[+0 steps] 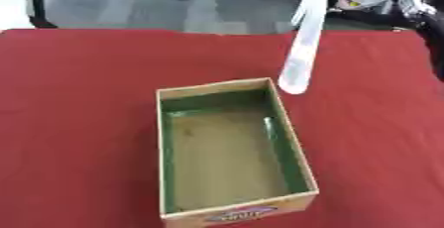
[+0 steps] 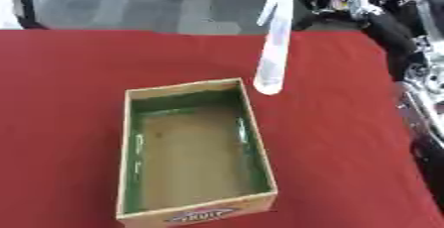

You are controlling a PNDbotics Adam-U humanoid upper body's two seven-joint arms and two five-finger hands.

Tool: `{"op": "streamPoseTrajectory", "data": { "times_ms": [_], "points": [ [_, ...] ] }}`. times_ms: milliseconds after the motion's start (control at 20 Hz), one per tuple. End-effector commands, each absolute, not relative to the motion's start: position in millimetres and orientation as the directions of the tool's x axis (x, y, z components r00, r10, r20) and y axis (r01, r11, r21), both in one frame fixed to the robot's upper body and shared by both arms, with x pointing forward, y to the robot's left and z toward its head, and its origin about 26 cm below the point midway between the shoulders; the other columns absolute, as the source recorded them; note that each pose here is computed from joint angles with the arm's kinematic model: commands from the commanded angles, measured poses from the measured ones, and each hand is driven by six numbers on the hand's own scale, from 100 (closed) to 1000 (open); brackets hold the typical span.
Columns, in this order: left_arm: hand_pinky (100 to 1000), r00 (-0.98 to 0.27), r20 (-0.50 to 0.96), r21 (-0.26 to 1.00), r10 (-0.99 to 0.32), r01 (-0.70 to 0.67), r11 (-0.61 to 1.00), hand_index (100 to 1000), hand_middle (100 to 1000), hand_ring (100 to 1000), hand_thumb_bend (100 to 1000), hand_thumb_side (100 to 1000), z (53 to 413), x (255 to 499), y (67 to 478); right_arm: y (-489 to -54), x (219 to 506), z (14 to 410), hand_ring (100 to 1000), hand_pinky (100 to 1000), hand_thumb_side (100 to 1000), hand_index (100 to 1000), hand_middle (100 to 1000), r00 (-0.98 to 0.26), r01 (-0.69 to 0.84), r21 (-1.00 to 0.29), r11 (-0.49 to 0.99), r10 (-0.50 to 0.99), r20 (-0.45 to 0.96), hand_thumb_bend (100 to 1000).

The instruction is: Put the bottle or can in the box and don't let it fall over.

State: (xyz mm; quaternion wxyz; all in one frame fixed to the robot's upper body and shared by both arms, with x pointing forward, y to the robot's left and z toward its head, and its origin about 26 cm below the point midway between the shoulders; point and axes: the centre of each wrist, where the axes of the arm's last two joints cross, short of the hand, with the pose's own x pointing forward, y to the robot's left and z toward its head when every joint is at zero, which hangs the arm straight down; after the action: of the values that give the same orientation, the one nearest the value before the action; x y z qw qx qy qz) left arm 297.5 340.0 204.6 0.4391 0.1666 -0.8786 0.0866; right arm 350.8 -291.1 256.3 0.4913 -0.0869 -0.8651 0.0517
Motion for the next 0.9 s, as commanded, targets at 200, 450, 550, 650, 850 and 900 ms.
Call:
{"op": "streamPoseTrajectory", "data": {
  "times_ms": [200,450,550,650,850,900],
  "points": [
    [627,-0.566,0.789,0.013,-0.239,-0.374,0.928,724,748,695,100,601,210.4,295.9,344.3,-302.9,354.0,304.8,807,803,311,859,773,-0.510,0.125,-0.375,0.919,0.383,0.770,194],
    [627,-0.561,0.791,0.026,-0.244,-0.368,0.930,724,748,695,100,600,209.8,296.3,344.3,-315.0,366.8,341.9,807,810,325,852,773,-0.467,0.112,-0.571,0.814,0.550,0.693,210],
    [627,-0.557,0.793,0.031,-0.244,-0.364,0.931,724,748,695,100,602,209.1,296.6,344.0,-323.1,375.6,350.2,807,813,338,847,773,-0.426,0.107,-0.649,0.754,0.624,0.655,214],
    [626,-0.554,0.795,0.037,-0.246,-0.362,0.932,724,748,695,100,602,208.5,296.8,344.0,-332.1,384.1,355.0,807,817,339,841,772,-0.387,0.096,-0.716,0.691,0.689,0.613,226],
    [626,-0.553,0.794,0.045,-0.250,-0.358,0.933,724,747,695,100,601,209.1,297.0,343.9,-345.6,399.8,357.7,812,826,367,840,776,-0.344,-0.001,-0.818,0.575,0.768,0.540,216],
    [626,-0.553,0.795,0.046,-0.251,-0.357,0.933,724,747,695,100,601,209.1,297.1,343.8,-348.7,403.7,358.2,812,828,372,840,777,-0.338,-0.046,-0.834,0.550,0.777,0.531,211]
  ]
}}
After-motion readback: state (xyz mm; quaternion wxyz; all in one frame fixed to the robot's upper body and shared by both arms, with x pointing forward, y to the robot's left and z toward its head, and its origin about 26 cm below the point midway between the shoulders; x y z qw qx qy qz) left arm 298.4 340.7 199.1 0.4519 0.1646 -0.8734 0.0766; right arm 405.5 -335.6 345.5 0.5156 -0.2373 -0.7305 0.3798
